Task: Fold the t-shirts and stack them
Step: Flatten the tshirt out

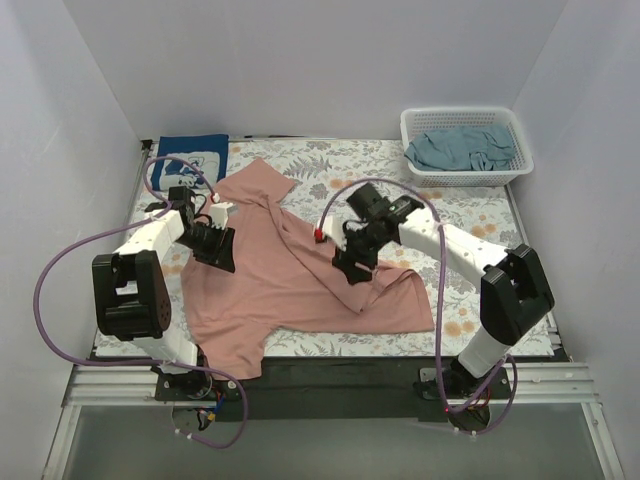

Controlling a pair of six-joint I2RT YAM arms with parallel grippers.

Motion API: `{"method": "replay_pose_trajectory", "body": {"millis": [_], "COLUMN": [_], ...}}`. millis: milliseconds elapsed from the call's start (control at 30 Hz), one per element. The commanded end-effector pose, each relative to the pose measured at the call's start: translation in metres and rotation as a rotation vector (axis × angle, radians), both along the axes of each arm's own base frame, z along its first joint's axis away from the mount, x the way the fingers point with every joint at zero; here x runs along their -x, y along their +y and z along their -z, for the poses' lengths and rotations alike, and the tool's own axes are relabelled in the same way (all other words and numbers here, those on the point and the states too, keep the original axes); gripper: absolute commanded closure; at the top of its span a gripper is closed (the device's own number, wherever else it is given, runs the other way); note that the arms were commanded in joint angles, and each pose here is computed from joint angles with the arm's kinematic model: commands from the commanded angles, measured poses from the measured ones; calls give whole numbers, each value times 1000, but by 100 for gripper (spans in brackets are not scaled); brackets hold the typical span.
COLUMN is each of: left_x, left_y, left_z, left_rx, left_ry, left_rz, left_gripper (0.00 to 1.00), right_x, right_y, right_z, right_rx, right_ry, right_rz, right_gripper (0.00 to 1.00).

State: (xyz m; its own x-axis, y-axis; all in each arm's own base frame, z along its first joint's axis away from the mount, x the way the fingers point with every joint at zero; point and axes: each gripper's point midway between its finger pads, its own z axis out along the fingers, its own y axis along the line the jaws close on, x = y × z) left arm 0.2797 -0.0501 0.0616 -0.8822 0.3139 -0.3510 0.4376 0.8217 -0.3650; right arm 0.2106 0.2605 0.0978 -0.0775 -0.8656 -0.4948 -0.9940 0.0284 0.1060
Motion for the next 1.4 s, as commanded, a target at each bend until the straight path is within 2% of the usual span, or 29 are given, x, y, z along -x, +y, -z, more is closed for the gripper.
{"method": "replay_pose_trajectory", "body": {"millis": [0,100,233,533,800,967,1000,1100,1200,1367], "left_x": [-9,-15,-27,-73,-82,-79,-77,-75,-73,-71], "left_y": [-3,-4,-7,-4,-5,-4,-4,-2,5,10], "left_z": [-13,-18,-26,-40,-37,-35,-34,-28,-14,-2], "left_rx": [29,50,70,78,96,86,83,66,27,13], "left_ry": [-52,-63,-79,-133,-117,-119,-115,-106,-80,-53], "left_rz": [-10,-21,-26,-61,-68,-65,-65,-71,-101,-126], "left_gripper": [61,61,61,59,58,58,58,58,58,59], "right_x": [-56,-69,-64,-53,-45,-42,-41,-45,-61,-138], "right_y": [10,2,-5,-20,-28,-29,-29,-29,-32,-62], "right_z": [-45,-27,1,27,37,42,42,36,22,-17], "right_rx": [-187,-136,-69,14,51,64,65,60,68,107], "right_ry": [57,106,151,180,190,198,196,174,86,-176], "right_rz": [225,307,313,289,264,249,246,239,230,315], "right_gripper": [36,46,52,47,48,66,77,99,99,99]}}
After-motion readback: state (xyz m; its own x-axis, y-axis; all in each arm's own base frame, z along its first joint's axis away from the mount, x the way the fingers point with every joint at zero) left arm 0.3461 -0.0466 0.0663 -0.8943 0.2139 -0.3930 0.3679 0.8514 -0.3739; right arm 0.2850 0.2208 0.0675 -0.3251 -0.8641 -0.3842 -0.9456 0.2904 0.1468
